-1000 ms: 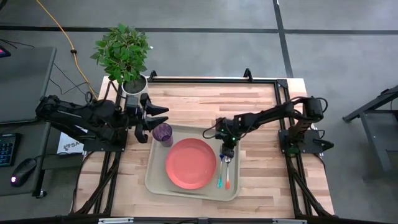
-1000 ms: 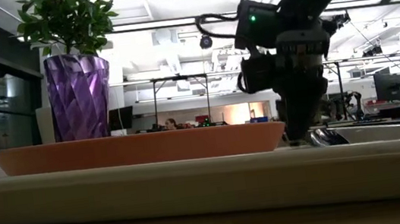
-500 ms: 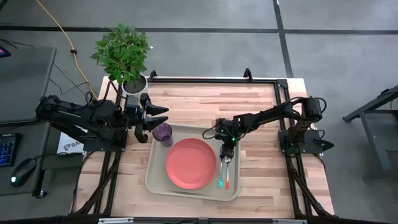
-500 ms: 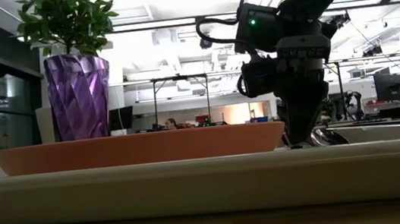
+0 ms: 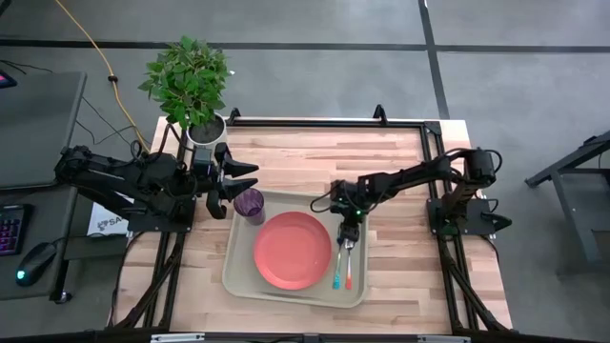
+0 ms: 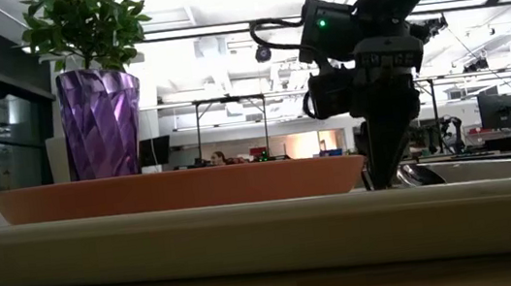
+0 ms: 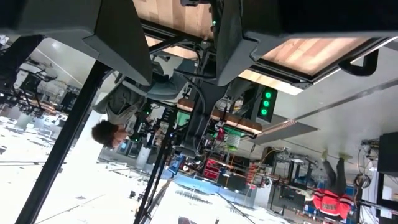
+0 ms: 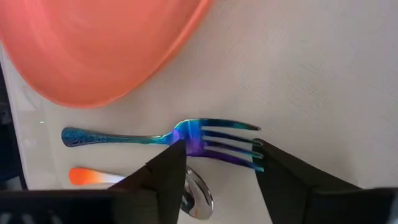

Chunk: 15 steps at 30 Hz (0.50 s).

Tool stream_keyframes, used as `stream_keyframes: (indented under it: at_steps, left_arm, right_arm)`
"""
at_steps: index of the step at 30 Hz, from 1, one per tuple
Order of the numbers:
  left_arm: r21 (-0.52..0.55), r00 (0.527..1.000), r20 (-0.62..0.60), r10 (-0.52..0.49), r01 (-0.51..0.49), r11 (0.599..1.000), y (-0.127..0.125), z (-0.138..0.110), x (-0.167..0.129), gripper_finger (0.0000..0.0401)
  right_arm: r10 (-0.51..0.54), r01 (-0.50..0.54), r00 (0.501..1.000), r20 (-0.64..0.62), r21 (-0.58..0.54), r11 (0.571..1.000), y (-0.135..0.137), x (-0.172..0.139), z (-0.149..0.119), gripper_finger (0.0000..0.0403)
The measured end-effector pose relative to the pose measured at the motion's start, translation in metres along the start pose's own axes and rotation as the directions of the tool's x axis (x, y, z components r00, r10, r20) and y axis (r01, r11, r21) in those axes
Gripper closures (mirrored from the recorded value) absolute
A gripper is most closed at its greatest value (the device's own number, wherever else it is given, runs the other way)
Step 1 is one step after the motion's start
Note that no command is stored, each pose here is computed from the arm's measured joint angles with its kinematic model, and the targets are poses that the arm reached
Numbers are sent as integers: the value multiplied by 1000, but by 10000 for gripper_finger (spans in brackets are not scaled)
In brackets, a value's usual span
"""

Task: Pick and place plate/cup/fork/spoon on tray
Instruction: Put the purple fork to the left side of the orange spoon on the gray serving tray, then adjust the gray serving tray

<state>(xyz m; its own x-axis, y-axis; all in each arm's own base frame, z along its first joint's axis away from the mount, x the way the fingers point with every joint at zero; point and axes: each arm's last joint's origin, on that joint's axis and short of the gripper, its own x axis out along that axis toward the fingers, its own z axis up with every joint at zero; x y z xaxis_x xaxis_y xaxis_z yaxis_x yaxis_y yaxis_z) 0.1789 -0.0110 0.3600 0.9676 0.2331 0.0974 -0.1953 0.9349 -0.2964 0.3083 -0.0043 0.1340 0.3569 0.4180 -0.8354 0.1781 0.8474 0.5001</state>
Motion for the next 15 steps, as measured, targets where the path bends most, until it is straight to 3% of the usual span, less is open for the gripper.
stream_keyframes:
  at_steps: [5, 15]
  left_arm:
    - [8, 1000, 0, 0, 0, 1000, 0, 0, 0, 241]
    - [9, 1000, -2, 0, 0, 1000, 0, 0, 0, 241]
  right_arm:
    - [-34, 34, 999, -9, 2, 999, -2, -12, -3, 205]
    - [-97, 97, 995, 1, 25, 995, -2, -70, -18, 201]
